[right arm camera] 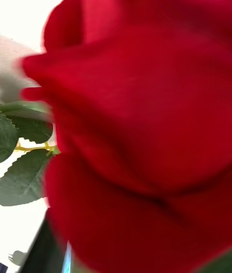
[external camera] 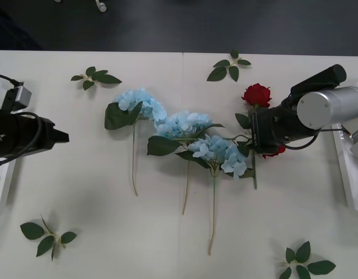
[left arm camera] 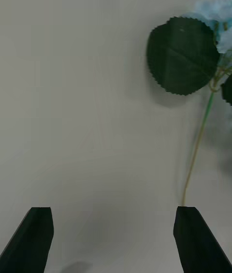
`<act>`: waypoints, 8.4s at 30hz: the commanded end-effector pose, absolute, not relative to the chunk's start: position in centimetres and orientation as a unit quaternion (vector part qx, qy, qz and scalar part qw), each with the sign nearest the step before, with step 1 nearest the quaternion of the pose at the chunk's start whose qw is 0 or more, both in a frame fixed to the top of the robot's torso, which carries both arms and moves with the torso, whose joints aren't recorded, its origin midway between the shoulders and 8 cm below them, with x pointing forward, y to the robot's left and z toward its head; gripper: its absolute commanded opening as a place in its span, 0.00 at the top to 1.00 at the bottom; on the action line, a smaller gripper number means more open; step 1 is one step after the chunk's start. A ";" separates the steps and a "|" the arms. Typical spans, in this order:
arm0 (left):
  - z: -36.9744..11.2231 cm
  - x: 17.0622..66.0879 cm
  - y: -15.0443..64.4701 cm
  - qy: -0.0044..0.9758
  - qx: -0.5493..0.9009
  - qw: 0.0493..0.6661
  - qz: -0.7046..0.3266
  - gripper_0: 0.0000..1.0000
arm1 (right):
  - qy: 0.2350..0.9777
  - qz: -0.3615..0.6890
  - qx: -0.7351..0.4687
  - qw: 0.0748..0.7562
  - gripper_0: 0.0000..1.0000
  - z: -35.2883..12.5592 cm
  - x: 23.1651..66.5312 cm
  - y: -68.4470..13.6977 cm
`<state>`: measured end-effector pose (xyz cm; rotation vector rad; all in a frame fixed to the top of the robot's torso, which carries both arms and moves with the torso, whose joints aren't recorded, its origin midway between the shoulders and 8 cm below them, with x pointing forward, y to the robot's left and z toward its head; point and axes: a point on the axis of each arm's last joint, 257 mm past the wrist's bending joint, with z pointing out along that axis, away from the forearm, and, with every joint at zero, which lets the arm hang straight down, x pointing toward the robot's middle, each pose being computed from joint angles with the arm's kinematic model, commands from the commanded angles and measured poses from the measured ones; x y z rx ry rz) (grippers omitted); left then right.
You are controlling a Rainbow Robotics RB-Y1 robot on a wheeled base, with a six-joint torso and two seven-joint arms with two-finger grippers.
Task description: Put the red flowers into the right box and the blue flowers into the left box
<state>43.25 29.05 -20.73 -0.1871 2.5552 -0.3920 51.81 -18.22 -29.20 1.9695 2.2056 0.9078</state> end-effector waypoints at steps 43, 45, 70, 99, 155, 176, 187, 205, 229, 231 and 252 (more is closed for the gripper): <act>-29.9 52.9 14.5 0.962 0.035 0.264 -0.064 0.31 | 0.778 0.283 0.560 0.037 1.00 -23.8 51.6 -20.9; -30.2 53.1 14.5 0.961 0.036 0.267 -0.063 0.32 | 0.780 0.279 0.559 0.039 1.00 -23.9 51.6 -21.0; -29.6 53.2 14.6 0.959 0.042 0.274 -0.055 1.00 | 0.807 0.242 0.535 0.059 0.16 -24.9 51.1 -22.4; -14.9 41.6 42.3 0.864 -0.233 0.447 -0.001 1.00 | 0.823 0.212 0.523 0.067 0.16 -26.4 54.4 -15.7; -22.6 45.7 60.0 0.851 -0.310 0.419 0.062 0.00 | 0.842 0.161 0.512 0.051 1.00 -33.1 51.6 -15.2; -17.8 40.2 43.0 0.915 -0.162 0.370 -0.021 0.00 | 0.855 0.164 0.481 0.108 1.00 -25.2 53.8 -19.9; -16.9 38.6 32.1 0.929 -0.007 0.358 -0.097 0.00 | 0.874 0.142 0.447 0.125 1.00 -20.0 51.7 -22.1; -16.2 38.0 23.5 0.878 0.244 0.385 -0.146 0.00 | 0.918 0.161 0.320 0.171 1.00 -15.5 49.9 -29.7; -15.0 37.6 20.3 0.755 0.469 0.398 -0.229 0.00 | 0.964 0.043 0.053 0.256 1.00 -10.2 50.0 -44.2; -14.6 37.4 20.6 0.740 0.485 0.407 -0.227 0.00 | 0.964 0.028 0.043 0.260 1.00 -9.6 49.9 -45.7; -16.4 37.0 26.6 0.715 0.515 0.407 -0.242 0.00 | 0.970 -0.106 -0.040 0.213 1.00 -9.8 46.3 -59.2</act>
